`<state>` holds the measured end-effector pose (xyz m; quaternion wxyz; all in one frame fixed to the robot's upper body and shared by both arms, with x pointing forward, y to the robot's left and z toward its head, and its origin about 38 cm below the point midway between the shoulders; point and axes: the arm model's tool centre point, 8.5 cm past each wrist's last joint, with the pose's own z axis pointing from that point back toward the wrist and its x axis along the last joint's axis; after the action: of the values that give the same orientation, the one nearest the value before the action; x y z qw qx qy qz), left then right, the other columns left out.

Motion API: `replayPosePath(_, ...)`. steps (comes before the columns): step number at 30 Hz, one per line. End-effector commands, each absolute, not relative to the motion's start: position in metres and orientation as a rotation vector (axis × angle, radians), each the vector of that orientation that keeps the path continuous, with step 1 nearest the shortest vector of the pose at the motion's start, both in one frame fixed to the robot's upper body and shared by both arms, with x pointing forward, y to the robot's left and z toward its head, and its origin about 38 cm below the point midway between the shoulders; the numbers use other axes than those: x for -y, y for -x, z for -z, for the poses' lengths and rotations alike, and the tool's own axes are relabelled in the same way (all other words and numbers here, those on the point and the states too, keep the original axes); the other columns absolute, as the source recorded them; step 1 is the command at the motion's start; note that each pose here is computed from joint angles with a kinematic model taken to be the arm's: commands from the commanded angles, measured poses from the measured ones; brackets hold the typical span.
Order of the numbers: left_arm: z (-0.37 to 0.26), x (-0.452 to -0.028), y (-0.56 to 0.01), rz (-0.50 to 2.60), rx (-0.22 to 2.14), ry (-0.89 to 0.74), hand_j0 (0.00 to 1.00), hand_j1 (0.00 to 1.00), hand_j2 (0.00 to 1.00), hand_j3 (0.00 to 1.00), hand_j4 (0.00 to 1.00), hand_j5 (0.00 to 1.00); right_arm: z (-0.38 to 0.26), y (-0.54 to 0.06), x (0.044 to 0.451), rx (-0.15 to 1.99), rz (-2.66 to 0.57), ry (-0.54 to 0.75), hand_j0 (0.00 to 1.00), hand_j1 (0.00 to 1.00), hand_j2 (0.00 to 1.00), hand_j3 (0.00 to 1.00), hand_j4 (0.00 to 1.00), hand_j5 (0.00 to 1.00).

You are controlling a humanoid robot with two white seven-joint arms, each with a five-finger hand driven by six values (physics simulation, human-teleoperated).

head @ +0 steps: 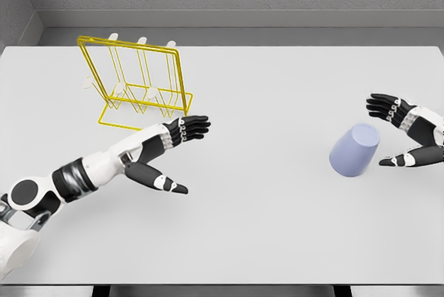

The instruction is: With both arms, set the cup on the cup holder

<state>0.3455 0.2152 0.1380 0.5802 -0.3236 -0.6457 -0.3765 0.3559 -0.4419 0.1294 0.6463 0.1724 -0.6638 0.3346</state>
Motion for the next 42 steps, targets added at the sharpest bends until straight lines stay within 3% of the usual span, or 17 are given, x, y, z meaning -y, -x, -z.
replayPosePath(1,-0.138,-0.216,-0.348,0.834,1.528,0.728,1.0,1.0,1.0,1.0,1.0,1.0,-0.118,-0.357,0.453,1.499,-0.711,-0.359,1.0,1.0,1.0,1.0,1.0,1.0)
replayPosePath(8,-0.133,-0.216,-0.35,0.751,1.543,0.668,1.0,1.0,1.0,1.0,1.0,1.0,-0.082,-0.353,0.451,1.47,-0.622,-0.363,1.0,1.0,1.0,1.0,1.0,1.0)
replayPosePath(15,-0.125,-0.196,-0.341,0.815,1.543,0.723,1.0,1.0,1.0,1.0,1.0,1.0,-0.077,-0.349,0.452,1.491,-0.569,-0.364,1.0,1.0,1.0,1.0,1.0,1.0)
replayPosePath(18,-0.137,-0.198,-0.344,0.841,1.655,0.702,1.0,1.0,1.0,1.0,1.0,1.0,-0.077,-0.35,0.454,1.502,-0.542,-0.367,1.0,1.0,1.0,1.0,1.0,1.0)
replayPosePath(26,-0.133,-0.201,-0.35,0.908,1.677,0.6,1.0,1.0,1.0,1.0,1.0,1.0,-0.067,-0.351,0.44,1.512,-0.51,-0.404,1.0,1.0,1.0,1.0,1.0,1.0)
replayPosePath(42,-0.116,-0.192,-0.366,0.852,1.484,0.606,1.0,1.0,1.0,1.0,1.0,1.0,-0.065,-0.347,0.429,1.505,-0.526,-0.439,1.0,1.0,1.0,1.0,1.0,1.0)
